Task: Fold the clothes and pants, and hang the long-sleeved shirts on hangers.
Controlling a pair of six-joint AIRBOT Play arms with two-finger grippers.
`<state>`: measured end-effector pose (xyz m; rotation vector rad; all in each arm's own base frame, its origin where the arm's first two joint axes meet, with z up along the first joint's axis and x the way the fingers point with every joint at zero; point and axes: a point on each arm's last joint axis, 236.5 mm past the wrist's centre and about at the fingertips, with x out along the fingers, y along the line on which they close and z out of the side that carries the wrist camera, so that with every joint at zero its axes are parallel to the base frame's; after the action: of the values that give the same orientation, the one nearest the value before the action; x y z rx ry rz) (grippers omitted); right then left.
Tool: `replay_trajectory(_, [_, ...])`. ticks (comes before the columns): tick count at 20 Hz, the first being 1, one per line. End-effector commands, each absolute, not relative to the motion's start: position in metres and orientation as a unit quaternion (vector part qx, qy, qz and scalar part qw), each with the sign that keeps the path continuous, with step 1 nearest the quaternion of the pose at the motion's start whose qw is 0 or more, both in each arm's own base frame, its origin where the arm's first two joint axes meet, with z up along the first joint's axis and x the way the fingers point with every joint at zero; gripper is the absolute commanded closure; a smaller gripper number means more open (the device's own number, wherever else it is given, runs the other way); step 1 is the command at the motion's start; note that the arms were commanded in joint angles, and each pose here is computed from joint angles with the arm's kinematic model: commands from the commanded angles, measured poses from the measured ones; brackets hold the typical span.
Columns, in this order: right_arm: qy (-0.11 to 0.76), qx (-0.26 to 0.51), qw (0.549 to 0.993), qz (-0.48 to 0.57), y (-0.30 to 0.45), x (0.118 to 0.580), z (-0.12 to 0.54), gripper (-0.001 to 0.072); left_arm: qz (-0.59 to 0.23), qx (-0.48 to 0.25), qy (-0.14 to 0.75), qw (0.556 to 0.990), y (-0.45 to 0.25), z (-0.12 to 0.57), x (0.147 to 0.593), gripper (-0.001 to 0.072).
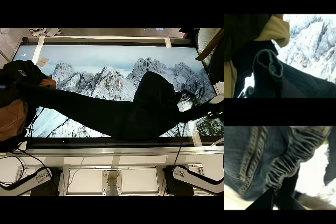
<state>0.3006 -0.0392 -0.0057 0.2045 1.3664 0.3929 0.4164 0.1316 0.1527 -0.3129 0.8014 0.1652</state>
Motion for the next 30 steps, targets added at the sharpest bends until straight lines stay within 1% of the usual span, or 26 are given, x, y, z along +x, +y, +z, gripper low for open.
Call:
replay_trajectory(1, [0.521,0.007,0.845,0.122,-0.081,0.347,0.112,0.0677,0.084,-0.129,0.329,0.931,0.127,0.208,0.406,0.0690])
replay_trajectory(2, [0.480,-0.002,0.873,0.086,-0.100,0.357,0.148,0.0676,0.086,-0.123,0.312,0.938,0.124,0.225,0.398,0.0690])
replay_trajectory(3, [0.449,-0.005,0.892,0.050,-0.119,0.359,0.178,0.0677,0.086,-0.117,0.301,0.942,0.121,0.238,0.388,0.0690])
replay_trajectory(4, [0.434,0.005,0.901,0.018,-0.137,0.353,0.194,0.0677,0.094,-0.101,0.305,0.942,0.119,0.245,0.373,0.0690])
replay_trajectory(6, [0.449,0.039,0.892,-0.027,-0.164,0.325,0.188,0.0676,0.119,-0.074,0.360,0.922,0.122,0.232,0.335,0.0690])
replay_trajectory(7, [0.458,0.060,0.885,-0.047,-0.175,0.310,0.176,0.0677,0.134,-0.072,0.399,0.904,0.124,0.215,0.314,0.0690])
replay_trajectory(9, [0.492,0.116,0.859,-0.078,-0.189,0.274,0.132,0.0677,0.150,-0.068,0.475,0.865,0.123,0.162,0.275,0.0690])
replay_trajectory(12, [0.561,0.186,0.796,-0.130,-0.196,0.205,0.042,0.0677,0.139,-0.088,0.524,0.835,0.106,0.072,0.245,0.0690])
replay_trajectory(14, [0.591,0.233,0.759,-0.141,-0.187,0.174,-0.004,0.0677,0.131,-0.103,0.564,0.809,0.094,0.014,0.222,0.0690])
replay_trajectory(15, [0.602,0.244,0.746,-0.148,-0.184,0.162,-0.020,0.0677,0.129,-0.108,0.579,0.798,0.090,-0.010,0.214,0.0690])
replay_trajectory(16, [0.612,0.247,0.735,-0.156,-0.184,0.151,-0.033,0.0676,0.130,-0.110,0.583,0.795,0.089,-0.026,0.210,0.0690])
replay_trajectory(18, [0.629,0.243,0.717,-0.174,-0.188,0.131,-0.045,0.0677,0.139,-0.113,0.568,0.803,0.092,-0.039,0.215,0.0690])
replay_trajectory(20, [0.625,0.245,0.716,-0.190,-0.196,0.128,-0.043,0.0676,0.157,-0.122,0.534,0.821,0.100,-0.031,0.230,0.0690])
replay_trajectory(22, [0.613,0.247,0.721,-0.209,-0.205,0.132,-0.035,0.0676,0.153,-0.142,0.499,0.841,0.098,-0.016,0.249,0.0687])
replay_trajectory(23, [0.601,0.251,0.726,-0.220,-0.211,0.137,-0.028,0.0645,0.142,-0.155,0.482,0.850,0.092,-0.006,0.259,0.0521])
replay_trajectory(24, [0.587,0.255,0.733,-0.230,-0.217,0.144,-0.019,0.0440,0.125,-0.170,0.460,0.863,0.084,0.012,0.273,0.0084])
replay_trajectory(25, [0.568,0.258,0.743,-0.242,-0.225,0.153,-0.005,0.0116,0.107,-0.187,0.433,0.875,0.076,0.033,0.287,-0.0013])
replay_trajectory(26, [0.546,0.260,0.755,-0.252,-0.234,0.162,0.011,0.0033,0.074,-0.192,0.398,0.894,0.064,0.064,0.305,-0.0013])
replay_trajectory(28, [0.485,0.265,0.790,-0.267,-0.251,0.189,0.055,0.0042,-0.001,-0.201,0.311,0.929,0.031,0.137,0.338,-0.0013])
replay_trajectory(29, [0.443,0.272,0.814,-0.260,-0.254,0.209,0.081,0.0042,-0.041,-0.203,0.260,0.943,0.011,0.177,0.352,-0.0012])
replay_trajectory(30, [0.400,0.284,0.838,-0.240,-0.251,0.231,0.107,0.0042,-0.076,-0.198,0.231,0.949,-0.010,0.204,0.364,-0.0005])
